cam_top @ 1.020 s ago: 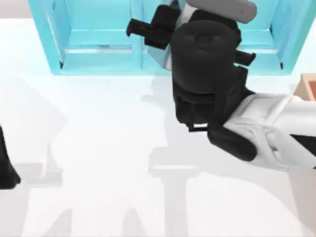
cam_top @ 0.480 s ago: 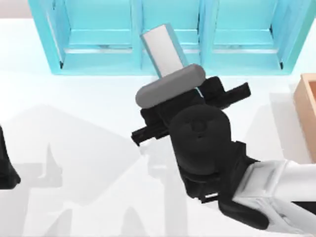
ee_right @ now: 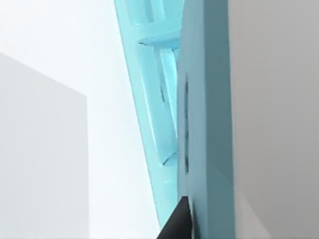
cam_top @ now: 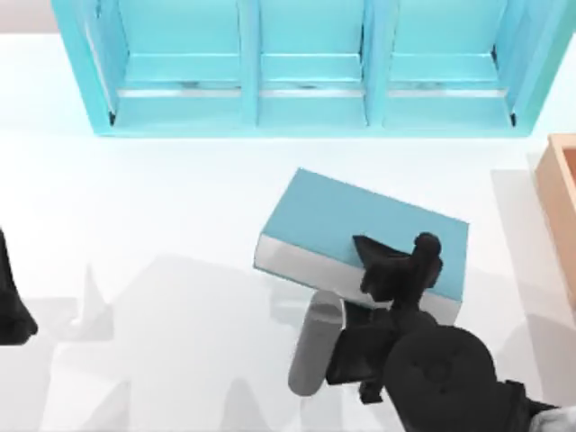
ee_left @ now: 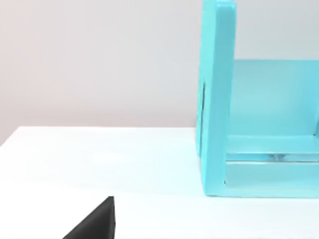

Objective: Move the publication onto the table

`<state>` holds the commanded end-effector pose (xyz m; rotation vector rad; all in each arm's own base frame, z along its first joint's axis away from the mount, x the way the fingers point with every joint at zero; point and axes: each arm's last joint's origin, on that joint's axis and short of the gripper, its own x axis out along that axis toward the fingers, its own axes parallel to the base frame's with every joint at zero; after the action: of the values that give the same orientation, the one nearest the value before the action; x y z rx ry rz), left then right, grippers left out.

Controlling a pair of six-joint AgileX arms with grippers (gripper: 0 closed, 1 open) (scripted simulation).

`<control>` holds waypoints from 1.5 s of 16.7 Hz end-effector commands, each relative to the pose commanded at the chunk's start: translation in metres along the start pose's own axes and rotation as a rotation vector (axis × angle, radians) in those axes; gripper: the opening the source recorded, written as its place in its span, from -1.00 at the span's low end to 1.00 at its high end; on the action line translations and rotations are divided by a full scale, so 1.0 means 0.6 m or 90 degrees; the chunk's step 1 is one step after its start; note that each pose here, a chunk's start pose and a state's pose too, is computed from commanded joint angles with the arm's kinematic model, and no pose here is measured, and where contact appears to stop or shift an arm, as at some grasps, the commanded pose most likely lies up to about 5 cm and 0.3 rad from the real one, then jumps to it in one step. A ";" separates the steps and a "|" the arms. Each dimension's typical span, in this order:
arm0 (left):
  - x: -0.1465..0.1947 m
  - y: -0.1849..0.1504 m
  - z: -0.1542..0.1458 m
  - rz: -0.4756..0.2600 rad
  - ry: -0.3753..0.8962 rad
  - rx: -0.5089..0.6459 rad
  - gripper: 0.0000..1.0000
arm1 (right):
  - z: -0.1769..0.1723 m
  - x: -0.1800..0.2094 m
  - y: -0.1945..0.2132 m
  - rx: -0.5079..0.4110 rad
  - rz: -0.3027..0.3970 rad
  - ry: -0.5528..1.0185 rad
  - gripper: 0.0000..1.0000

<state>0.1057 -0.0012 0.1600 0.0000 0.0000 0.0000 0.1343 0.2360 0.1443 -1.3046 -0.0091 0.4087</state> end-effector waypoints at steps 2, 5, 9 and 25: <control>0.000 0.000 0.000 0.000 0.000 0.000 1.00 | -0.016 -0.017 0.011 -0.075 0.012 -0.015 -1.00; 0.000 0.000 0.000 0.000 0.000 0.000 1.00 | -0.030 -0.031 0.018 -0.129 0.020 -0.029 -1.00; 0.000 0.000 0.000 0.000 0.000 0.000 1.00 | -0.031 -0.032 0.019 -0.132 0.020 -0.030 -1.00; 0.000 0.000 0.000 0.000 0.000 0.000 1.00 | -0.043 -0.031 0.055 -0.143 0.028 -0.023 -1.00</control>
<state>0.1057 -0.0012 0.1600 0.0000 0.0000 0.0000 0.1135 0.2132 0.1103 -1.5214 -0.0581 0.4786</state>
